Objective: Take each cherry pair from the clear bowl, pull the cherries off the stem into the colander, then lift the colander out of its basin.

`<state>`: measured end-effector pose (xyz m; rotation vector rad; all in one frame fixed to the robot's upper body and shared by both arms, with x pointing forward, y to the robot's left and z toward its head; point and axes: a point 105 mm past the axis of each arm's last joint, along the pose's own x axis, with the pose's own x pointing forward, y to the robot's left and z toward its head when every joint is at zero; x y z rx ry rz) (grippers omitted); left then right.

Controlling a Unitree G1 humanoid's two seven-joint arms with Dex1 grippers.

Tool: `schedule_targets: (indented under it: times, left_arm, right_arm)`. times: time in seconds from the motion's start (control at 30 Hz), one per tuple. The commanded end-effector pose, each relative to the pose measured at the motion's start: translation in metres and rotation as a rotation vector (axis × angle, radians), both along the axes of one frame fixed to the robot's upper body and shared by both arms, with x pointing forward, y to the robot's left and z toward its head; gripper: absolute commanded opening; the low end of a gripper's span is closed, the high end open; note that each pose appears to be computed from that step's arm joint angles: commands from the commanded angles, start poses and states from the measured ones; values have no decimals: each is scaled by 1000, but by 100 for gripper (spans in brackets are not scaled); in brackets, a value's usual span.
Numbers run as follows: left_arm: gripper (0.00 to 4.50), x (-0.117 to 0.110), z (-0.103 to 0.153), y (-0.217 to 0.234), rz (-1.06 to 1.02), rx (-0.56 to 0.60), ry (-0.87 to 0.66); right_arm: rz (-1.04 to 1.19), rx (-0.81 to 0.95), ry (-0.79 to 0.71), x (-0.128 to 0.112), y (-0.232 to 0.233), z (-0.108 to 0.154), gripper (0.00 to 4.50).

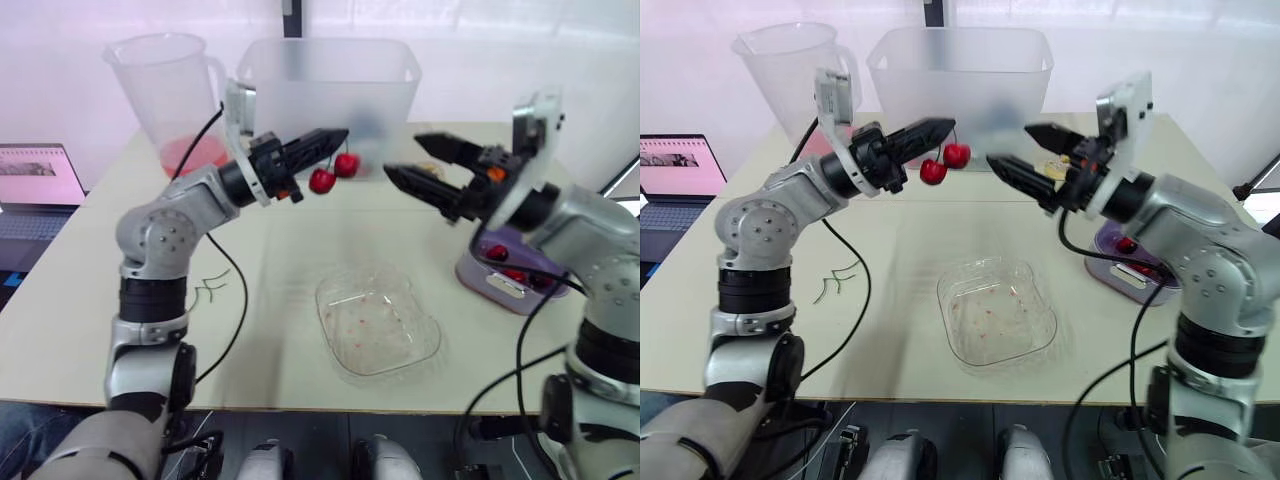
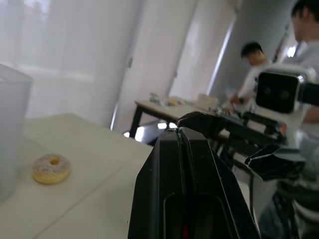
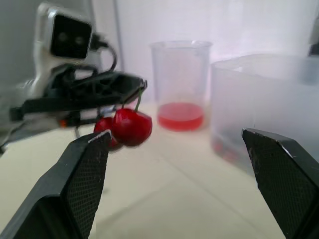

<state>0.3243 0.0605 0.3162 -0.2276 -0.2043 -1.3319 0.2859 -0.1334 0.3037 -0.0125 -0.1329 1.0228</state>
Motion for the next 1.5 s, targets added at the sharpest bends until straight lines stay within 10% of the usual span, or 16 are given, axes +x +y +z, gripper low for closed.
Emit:
schedule_targets:
  times: [0.03,0.53,0.77,0.97,1.13,1.5]
  left_arm:
    - [0,-22,-2,0,-166,69,-25]
    - [0,-38,-14,-8,-330,153,-9]
    - [0,-36,-14,-7,-319,155,-15]
    - [0,-34,-15,-7,-306,161,-20]
    - [0,-34,-15,-7,-304,161,-22]
    - [0,-34,-17,-6,-304,169,-21]
  right_arm:
    - [210,53,103,-24,8,4,447]
    - [321,165,357,-27,56,-31,447]
    - [316,200,372,-25,61,-28,174]
    - [311,196,388,-24,63,-30,174]
    - [303,197,397,-24,63,-33,66]
    - [373,10,500,-52,57,-66,66]
